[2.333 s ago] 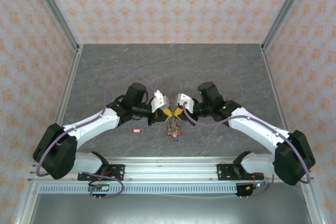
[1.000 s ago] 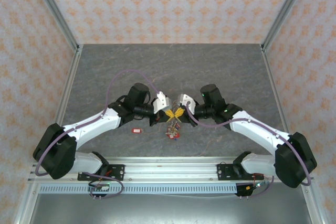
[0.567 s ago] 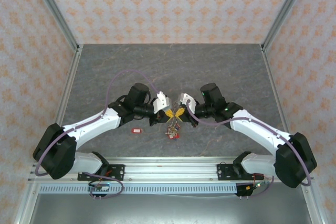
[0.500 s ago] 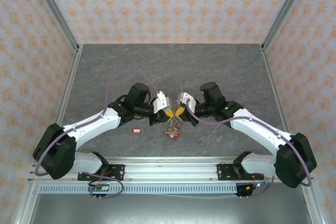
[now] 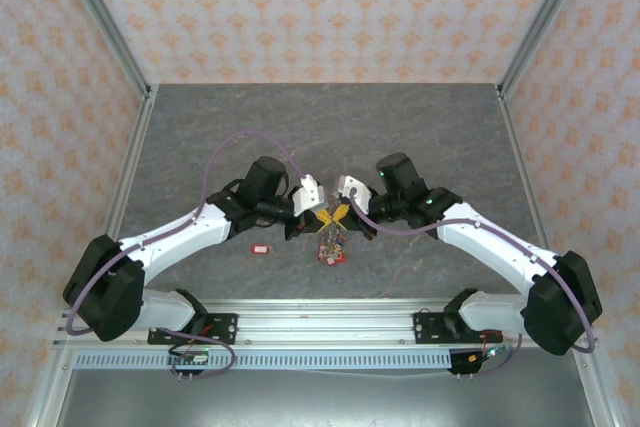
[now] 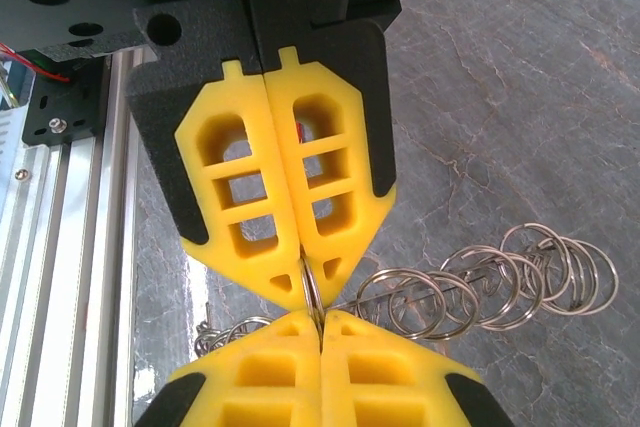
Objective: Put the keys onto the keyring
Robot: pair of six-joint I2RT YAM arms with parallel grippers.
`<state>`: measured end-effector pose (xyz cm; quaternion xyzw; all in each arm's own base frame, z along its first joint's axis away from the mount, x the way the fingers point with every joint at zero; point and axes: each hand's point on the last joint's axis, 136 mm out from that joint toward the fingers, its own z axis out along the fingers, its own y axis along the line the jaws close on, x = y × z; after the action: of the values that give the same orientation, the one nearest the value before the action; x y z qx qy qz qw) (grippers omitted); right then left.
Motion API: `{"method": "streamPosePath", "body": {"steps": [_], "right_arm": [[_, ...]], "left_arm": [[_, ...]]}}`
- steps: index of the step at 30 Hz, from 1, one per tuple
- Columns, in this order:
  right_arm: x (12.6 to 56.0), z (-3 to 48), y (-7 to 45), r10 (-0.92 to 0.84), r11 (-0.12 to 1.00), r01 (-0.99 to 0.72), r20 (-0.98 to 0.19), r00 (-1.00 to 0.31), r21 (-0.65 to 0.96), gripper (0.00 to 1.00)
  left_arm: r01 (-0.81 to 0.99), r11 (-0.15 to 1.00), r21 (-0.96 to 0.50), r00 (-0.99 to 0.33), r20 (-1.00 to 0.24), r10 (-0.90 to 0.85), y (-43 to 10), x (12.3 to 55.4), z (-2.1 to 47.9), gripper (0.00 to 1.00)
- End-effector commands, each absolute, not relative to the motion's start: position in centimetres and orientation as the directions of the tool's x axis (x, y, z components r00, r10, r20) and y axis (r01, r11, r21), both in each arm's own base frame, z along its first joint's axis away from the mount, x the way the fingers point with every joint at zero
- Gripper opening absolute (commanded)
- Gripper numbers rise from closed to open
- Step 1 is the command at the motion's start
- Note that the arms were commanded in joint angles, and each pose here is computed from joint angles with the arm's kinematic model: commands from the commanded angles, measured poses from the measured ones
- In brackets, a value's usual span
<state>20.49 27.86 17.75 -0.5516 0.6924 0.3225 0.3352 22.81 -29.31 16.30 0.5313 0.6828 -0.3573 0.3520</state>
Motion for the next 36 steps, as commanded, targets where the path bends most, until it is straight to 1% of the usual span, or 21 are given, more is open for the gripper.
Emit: {"method": "streamPosePath", "body": {"steps": [1, 5, 8, 15, 21, 25, 28, 30, 32, 34, 36], "right_arm": [[20.4, 19.9, 28.7, -0.492, 0.150, -0.989, -0.866, -0.088, 0.016, 0.03], [20.2, 17.9, 28.3, -0.508, 0.170, -0.985, -0.853, -0.119, 0.036, 0.09], [19.9, 17.9, 27.9, -0.477, 0.178, -0.983, -0.871, -0.117, 0.035, 0.13], [20.5, 18.1, 27.6, -0.394, 0.213, -0.976, -0.910, -0.127, 0.044, 0.14], [20.4, 18.2, 27.9, -0.363, 0.204, -0.977, -0.922, -0.137, 0.065, 0.14], [20.6, 18.0, 28.1, -0.351, 0.212, -0.974, -0.925, -0.149, 0.076, 0.13], [20.8, 17.9, 28.0, -0.356, 0.223, -0.972, -0.922, -0.152, 0.074, 0.08], [20.9, 17.9, 27.9, -0.364, 0.226, -0.971, -0.919, -0.152, 0.071, 0.02], [20.8, 18.1, 27.9, -0.373, 0.219, -0.973, -0.916, -0.148, 0.068, 0.00], [20.9, 18.5, 28.0, -0.376, 0.214, -0.975, -0.916, -0.144, 0.065, 0.00], [20.8, 18.9, 28.1, -0.376, 0.202, -0.977, -0.916, -0.137, 0.064, 0.00]], "left_arm": [[0.986, 0.142, -0.092, -0.147, -0.883, 0.446, -30.2, 22.7, 17.6, 0.00], [0.986, 0.136, -0.095, -0.143, -0.898, 0.416, -30.4, 22.6, 18.1, 0.00], [0.986, 0.130, -0.103, -0.147, -0.905, 0.399, -30.5, 22.4, 18.3, 0.00], [0.987, 0.112, -0.117, -0.151, -0.911, 0.384, -30.8, 22.3, 18.4, 0.00], [0.988, 0.102, -0.118, -0.148, -0.914, 0.379, -30.9, 22.2, 18.6, 0.00], [0.987, 0.086, -0.132, -0.155, -0.913, 0.377, -31.0, 21.9, 18.6, 0.00], [0.988, 0.090, -0.125, -0.150, -0.915, 0.376, -31.0, 22.0, 18.7, 0.00], [0.987, 0.100, -0.122, -0.151, -0.912, 0.382, -30.9, 22.2, 18.6, 0.00], [0.986, 0.114, -0.118, -0.154, -0.905, 0.396, -30.8, 22.4, 18.2, 0.00], [0.986, 0.125, -0.114, -0.156, -0.893, 0.422, -30.6, 22.5, 17.7, 0.06], [0.986, 0.126, -0.109, -0.154, -0.884, 0.442, -30.4, 22.6, 17.5, 0.08]]}}
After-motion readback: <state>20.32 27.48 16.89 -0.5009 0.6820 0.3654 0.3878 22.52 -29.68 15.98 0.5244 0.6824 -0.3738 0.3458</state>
